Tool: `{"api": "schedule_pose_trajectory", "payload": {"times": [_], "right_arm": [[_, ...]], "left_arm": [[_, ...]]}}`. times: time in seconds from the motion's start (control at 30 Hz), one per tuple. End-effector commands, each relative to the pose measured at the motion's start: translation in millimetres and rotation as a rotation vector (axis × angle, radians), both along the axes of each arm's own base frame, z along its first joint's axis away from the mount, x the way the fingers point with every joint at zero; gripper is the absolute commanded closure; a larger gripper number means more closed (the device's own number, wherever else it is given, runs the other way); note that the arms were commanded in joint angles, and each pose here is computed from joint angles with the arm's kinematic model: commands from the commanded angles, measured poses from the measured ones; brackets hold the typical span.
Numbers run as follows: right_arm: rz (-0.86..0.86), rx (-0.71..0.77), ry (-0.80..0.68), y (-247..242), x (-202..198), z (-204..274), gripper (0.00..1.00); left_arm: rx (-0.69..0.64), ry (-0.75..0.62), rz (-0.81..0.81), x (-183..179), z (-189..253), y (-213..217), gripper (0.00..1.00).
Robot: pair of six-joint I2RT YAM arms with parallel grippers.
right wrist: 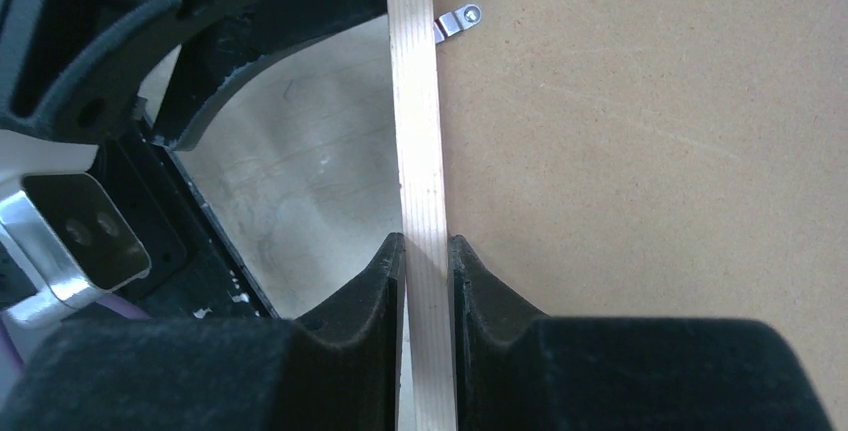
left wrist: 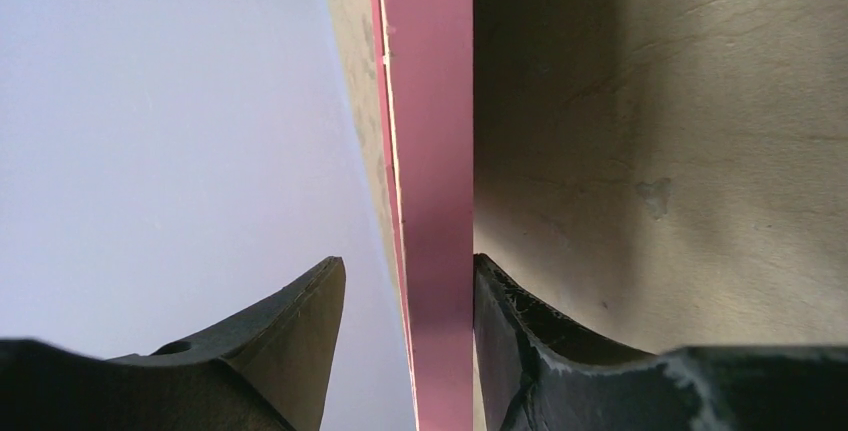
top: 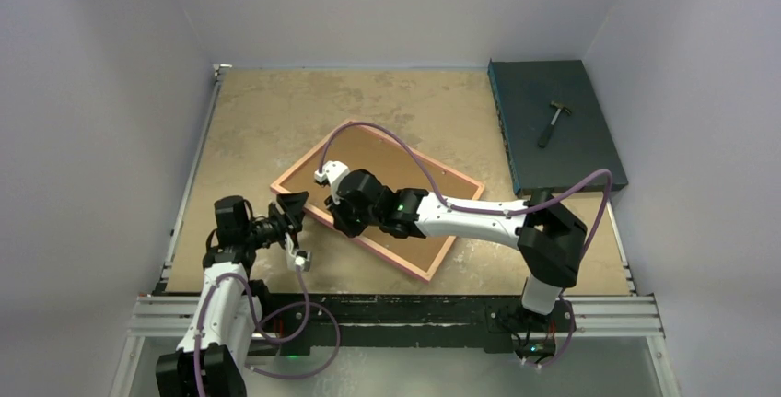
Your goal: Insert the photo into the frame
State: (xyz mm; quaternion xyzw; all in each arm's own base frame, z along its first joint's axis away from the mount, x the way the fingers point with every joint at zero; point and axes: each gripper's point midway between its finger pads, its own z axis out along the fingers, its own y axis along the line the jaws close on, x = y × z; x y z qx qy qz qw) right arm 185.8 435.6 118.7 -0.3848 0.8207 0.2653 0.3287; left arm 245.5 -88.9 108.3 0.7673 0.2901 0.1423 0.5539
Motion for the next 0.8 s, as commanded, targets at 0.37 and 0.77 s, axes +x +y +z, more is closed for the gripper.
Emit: {"api": "schedule_pose_trajectory", "payload": {"times": [0.37, 0.77], "right_arm": [[0.016, 0.206, -0.020, 36.3, 7.9, 75.9, 1.00], [-0.116, 0.052, -0.242, -17.0, 33.7, 88.9, 0.09]], "left_arm": [[0.146, -0.414, -0.071, 25.0, 56.2, -20.9, 0.87], [0.097, -0.300, 0.015, 28.7, 59.8, -13.0, 1.00]]}}
